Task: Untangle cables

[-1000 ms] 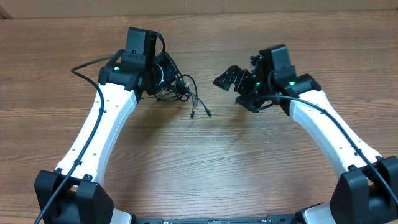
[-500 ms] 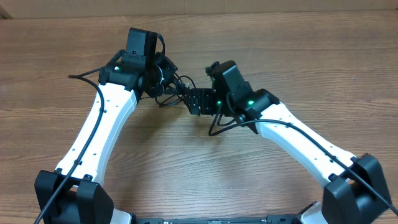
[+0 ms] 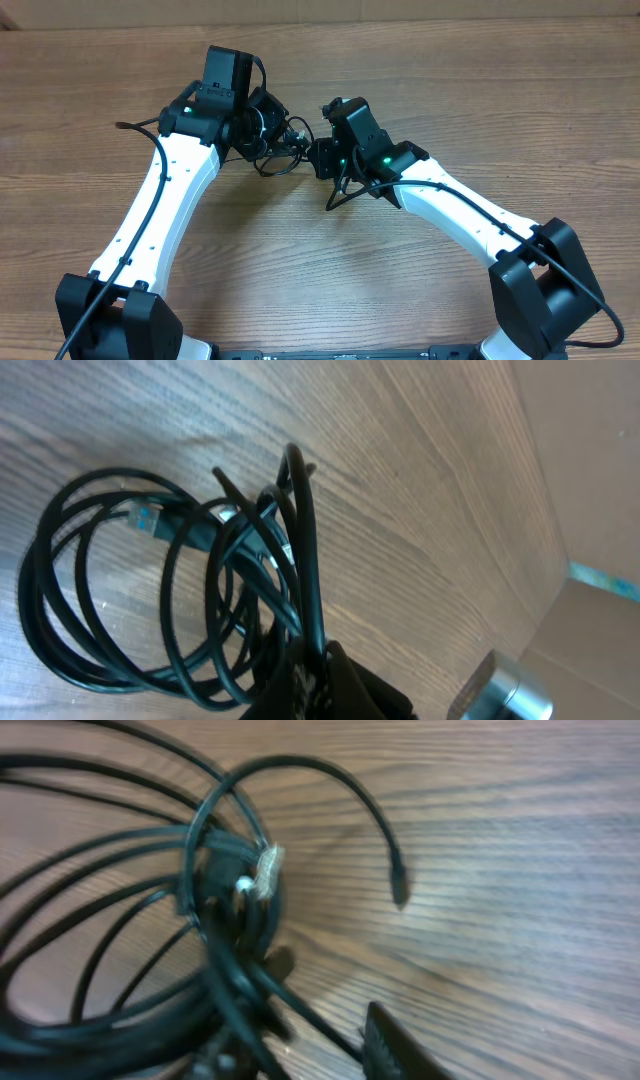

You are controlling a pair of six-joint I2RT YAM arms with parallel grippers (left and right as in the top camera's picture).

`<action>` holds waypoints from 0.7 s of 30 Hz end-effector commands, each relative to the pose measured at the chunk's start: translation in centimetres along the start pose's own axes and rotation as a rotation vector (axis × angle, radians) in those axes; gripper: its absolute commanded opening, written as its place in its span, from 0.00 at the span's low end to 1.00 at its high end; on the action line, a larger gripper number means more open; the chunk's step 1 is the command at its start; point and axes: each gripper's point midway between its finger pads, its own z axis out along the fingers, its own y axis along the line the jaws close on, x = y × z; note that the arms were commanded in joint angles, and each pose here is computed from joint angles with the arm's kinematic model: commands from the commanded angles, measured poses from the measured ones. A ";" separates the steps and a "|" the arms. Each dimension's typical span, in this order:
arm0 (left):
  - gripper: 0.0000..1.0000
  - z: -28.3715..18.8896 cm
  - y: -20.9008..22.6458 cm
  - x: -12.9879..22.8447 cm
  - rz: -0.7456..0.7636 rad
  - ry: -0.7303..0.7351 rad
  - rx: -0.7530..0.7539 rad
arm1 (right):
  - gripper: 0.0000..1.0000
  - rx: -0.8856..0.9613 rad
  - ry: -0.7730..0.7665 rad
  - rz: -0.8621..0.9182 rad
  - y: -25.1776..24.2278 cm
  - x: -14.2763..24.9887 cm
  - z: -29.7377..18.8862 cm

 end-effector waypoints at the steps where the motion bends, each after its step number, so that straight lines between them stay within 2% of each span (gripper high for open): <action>1: 0.05 -1.2 -1.1 0.6 -0.010 0.024 0.044 | 0.15 -0.067 0.023 -0.005 1.3 0.4 0.1; 3: 0.04 -1.3 -1.2 0.9 -0.010 0.041 0.052 | 0.04 -0.071 0.026 -0.005 1.4 0.4 0.1; 7: 0.05 -1.3 -1.2 1.2 -0.007 0.055 0.048 | 0.04 -0.062 0.029 0.013 0.9 0.3 0.0; 9: 0.16 -1.2 -0.7 1.3 -0.001 0.061 0.029 | 0.04 -0.041 0.044 0.099 -0.1 0.4 -0.1; 11: 0.43 -1.3 -0.1 1.6 0.010 0.072 0.008 | 0.04 -0.028 0.072 0.188 -1.2 0.6 -0.4; 13: 0.88 -1.3 0.2 1.8 0.034 0.079 -0.005 | 0.04 -0.063 0.106 0.220 -1.6 0.7 -0.7; 14: 1.00 -1.3 0.3 1.9 0.044 0.082 -0.008 | 0.04 -0.083 0.117 0.233 -1.7 0.7 -0.9; 17: 1.00 -1.3 0.6 2.2 0.091 0.093 -0.021 | 0.04 -0.157 0.145 0.274 -1.9 0.2 -1.5; 21: 1.00 -0.6 1.9 3.5 0.080 0.134 -0.077 | 0.04 -0.175 0.162 0.384 -2.2 0.0 -1.8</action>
